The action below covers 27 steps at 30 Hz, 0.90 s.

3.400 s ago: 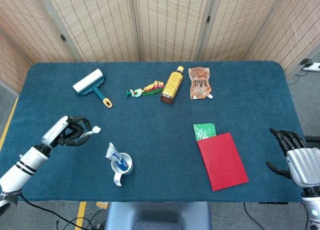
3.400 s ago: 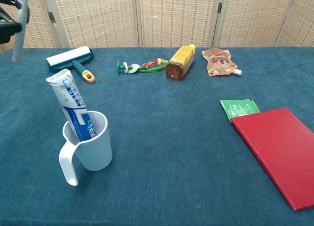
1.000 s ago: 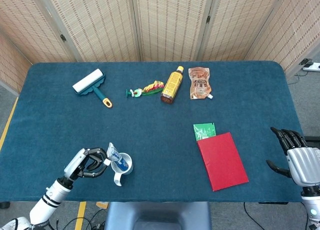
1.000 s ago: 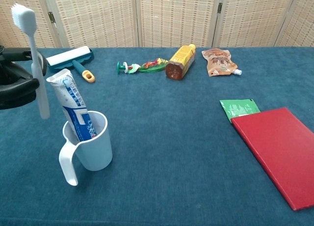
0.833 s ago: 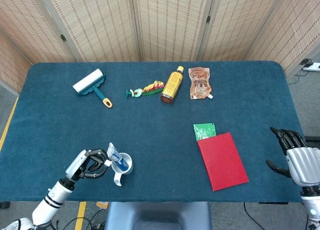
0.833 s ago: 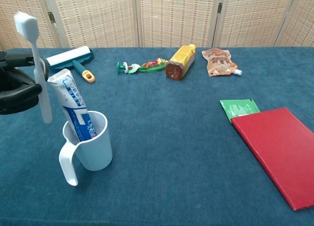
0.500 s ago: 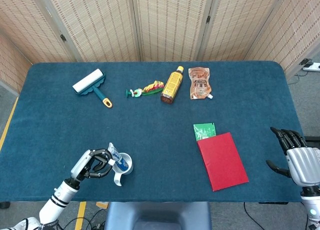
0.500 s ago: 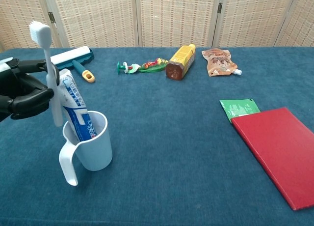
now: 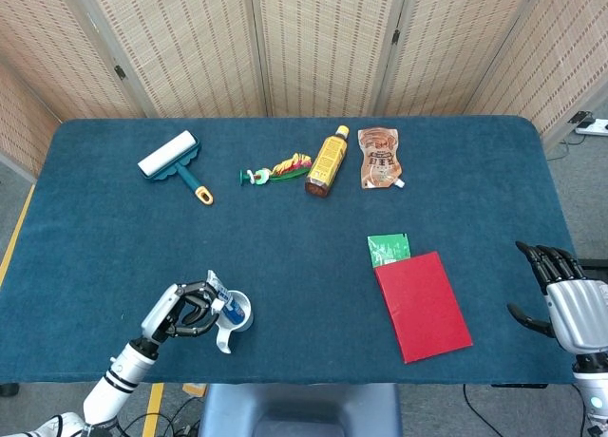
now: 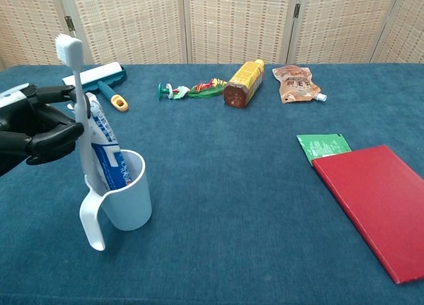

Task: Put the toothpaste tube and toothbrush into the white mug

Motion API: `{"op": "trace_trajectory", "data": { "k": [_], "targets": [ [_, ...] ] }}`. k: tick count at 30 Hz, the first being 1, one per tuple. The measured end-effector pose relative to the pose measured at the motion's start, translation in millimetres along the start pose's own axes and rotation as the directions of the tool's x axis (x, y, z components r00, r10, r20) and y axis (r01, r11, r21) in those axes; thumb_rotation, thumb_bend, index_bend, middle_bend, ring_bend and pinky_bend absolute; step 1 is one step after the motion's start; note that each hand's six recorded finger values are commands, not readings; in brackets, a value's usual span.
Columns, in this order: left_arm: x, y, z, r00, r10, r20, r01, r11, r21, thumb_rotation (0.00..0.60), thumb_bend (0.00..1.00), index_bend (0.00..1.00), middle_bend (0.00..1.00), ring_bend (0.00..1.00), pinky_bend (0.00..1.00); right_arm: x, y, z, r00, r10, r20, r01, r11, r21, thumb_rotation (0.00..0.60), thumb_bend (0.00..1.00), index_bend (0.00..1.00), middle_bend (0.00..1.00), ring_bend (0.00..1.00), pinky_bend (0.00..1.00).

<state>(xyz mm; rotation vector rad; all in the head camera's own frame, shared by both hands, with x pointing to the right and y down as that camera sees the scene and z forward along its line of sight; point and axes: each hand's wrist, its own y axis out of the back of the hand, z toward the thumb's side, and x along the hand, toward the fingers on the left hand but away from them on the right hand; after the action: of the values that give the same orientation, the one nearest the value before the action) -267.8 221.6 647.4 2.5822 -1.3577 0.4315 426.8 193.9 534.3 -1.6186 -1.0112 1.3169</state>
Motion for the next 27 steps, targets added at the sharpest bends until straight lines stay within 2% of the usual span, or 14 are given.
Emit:
{"op": "trace_trajectory", "data": {
  "k": [13,20,27],
  "targets": [
    [-2.7,-5.8,-7.0,1.0,-0.005,-0.015,0.005,1.0,0.002,0.6,0.47,0.62,0.98,0.88,1.0,0.9,0.8,-0.6,1.0,-0.003,0.0,0.003,1.0,-0.001,0.6,0.09,0.09,0.21,0.17,0.18],
    [-3.6,-6.4,-7.4,1.0,-0.008,-0.009,0.008,1.0,0.011,0.6,0.46,0.43,0.98,0.88,1.0,0.6,0.5,-0.4,1.0,-0.002,0.0,0.002,1.0,-0.001,0.6,0.09,0.09,0.21,0.17,0.18],
    [-4.8,-4.3,-4.5,1.0,-0.005,-0.001,0.005,1.0,0.013,0.6,0.43,0.35,0.98,0.88,1.0,-0.2,0.9,0.4,1.0,-0.003,-0.003,0.003,1.0,-0.001,0.6,0.09,0.09,0.21,0.17,0.18]
  ]
}}
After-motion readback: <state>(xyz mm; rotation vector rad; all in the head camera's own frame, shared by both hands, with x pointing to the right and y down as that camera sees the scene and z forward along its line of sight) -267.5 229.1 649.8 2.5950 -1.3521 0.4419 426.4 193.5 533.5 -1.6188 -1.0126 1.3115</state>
